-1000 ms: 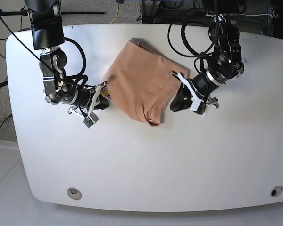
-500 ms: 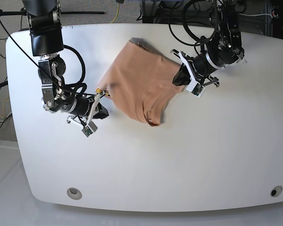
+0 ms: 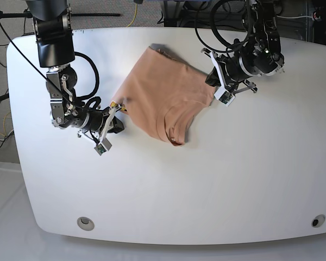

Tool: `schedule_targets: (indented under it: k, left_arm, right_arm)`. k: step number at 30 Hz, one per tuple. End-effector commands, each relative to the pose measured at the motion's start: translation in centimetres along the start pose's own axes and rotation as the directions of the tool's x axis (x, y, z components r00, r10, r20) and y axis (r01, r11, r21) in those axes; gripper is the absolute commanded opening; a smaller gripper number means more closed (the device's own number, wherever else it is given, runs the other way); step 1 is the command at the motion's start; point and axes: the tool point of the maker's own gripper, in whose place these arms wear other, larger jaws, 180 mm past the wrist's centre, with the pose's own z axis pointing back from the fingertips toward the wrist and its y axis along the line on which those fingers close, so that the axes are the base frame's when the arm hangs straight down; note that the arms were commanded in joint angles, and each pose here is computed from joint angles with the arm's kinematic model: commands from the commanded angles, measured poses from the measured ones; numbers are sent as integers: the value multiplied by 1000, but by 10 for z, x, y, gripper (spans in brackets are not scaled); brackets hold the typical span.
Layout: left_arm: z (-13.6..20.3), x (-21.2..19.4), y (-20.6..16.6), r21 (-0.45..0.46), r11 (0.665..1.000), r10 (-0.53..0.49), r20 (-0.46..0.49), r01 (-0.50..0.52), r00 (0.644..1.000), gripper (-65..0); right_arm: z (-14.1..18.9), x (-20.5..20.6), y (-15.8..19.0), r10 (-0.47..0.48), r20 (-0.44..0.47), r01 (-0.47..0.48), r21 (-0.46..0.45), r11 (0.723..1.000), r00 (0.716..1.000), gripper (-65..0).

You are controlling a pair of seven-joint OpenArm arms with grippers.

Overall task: Fold the T-shirt properly
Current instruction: 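Hold the shirt corners with both grippers and lay the bundle flat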

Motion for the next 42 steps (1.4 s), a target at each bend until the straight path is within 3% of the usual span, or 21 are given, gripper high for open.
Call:
schedule_targets:
  k: [1, 16, 22, 29, 42]
  left_arm:
    - [4, 6, 3, 13, 1000, 4, 15, -4, 1000, -650]
    - [-10, 5, 13, 50, 980, 189, 49, -192, 981, -650]
    - [-31, -4, 15, 27, 968, 248, 39, -249, 968, -650]
    - [-48, -10, 24, 19, 958, 285, 35, -286, 958, -650]
    - [-66, 18, 47, 11, 951, 304, 122, -308, 945, -650]
  right_arm:
    - [8, 21, -8, 18, 57, -17, -13, 1000, 998, -650]
    - [7, 5, -6, 7, 29, -6, -10, 1000, 1000, -650]
    - [2, -29, -4, 45, -65, -47, -43, 998, 997, -650]
    - [2, -52, 0, 50, -114, -55, -41, 998, 992, -650]
    - [26, -61, -3, 22, -67, -28, -89, 996, 997, -650]
